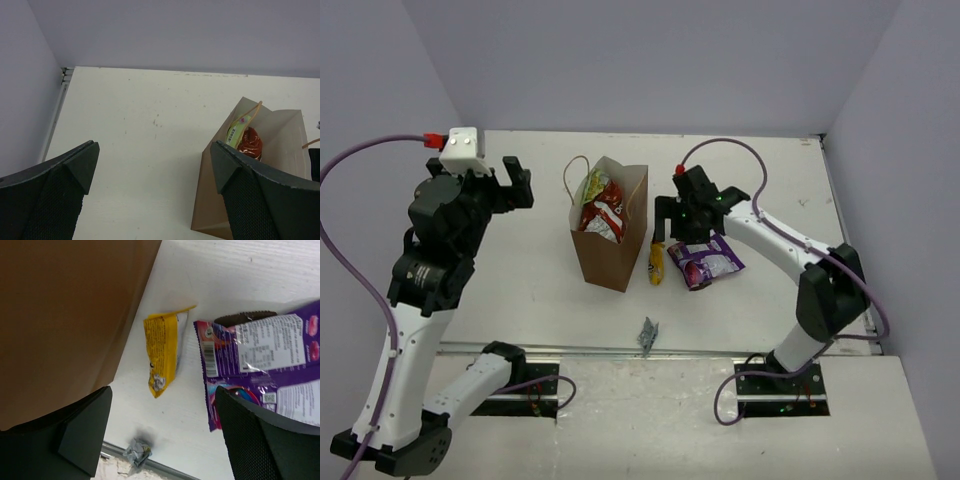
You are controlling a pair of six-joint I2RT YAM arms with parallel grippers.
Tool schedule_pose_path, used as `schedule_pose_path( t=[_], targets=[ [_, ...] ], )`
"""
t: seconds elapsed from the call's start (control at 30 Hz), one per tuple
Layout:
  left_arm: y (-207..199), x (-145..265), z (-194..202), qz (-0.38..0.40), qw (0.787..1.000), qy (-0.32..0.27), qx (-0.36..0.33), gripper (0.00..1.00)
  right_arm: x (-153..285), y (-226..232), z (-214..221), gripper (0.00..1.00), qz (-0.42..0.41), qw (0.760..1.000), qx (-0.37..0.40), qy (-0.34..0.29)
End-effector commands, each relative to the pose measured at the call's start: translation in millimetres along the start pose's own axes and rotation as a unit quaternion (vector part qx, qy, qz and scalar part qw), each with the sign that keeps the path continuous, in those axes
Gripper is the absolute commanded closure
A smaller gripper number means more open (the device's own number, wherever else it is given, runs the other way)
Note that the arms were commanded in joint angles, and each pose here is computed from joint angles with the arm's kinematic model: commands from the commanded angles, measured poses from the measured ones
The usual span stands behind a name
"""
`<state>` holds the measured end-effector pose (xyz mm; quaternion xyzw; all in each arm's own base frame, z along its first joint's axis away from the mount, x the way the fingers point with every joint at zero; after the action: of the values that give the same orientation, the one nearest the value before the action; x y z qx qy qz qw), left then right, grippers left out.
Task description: Place the snacks into the paper bag
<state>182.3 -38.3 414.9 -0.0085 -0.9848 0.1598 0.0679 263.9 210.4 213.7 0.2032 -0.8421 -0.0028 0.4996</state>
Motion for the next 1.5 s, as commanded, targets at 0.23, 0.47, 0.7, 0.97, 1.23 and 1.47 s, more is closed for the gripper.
schedule_pose_path(
  t=[0.23,0.47,0.7,0.97,1.23,1.47],
  targets=[
    [1,3,2,-0.004,1.0,-0.015,0.014,0.0,-55,19,-35,0.17,-0.031,0.998,-0.037,0.028],
    [-2,-7,8,0.006,1.0,-0.004,0.025,0.0,-88,10,-27,0.33,-0.003,0.996,-0.056,0.076],
    [-3,-13,8,0.007,1.0,-0.005,0.01,0.0,-93,-3,-18,1.0,0.013,0.992,-0.081,0.092],
    [-5,-20,13,0.021,1.0,-0.002,0.016,0.0,5,-1,-48,1.0,-0.005,0.998,-0.052,-0.04],
    [-6,-20,12,0.025,0.999,-0.014,0.019,0.0,167,33,-111,1.0,-0.103,0.952,0.052,-0.283],
    [-3,-13,14,0.024,1.0,-0.006,0.013,0.0,259,59,-157,1.0,-0.158,0.894,0.087,-0.411]
  ],
)
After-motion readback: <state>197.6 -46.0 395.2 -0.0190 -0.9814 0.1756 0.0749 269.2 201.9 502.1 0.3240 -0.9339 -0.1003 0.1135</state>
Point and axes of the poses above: each gripper's point midway between its finger pads, its own x axis back along the fingers, its own y axis along the line the jaws close on, z = x × y, the point moved 10 cm from there along x, back along the fingers, and after that the axes turned 14 degrees about x, right-handed, at the moved point
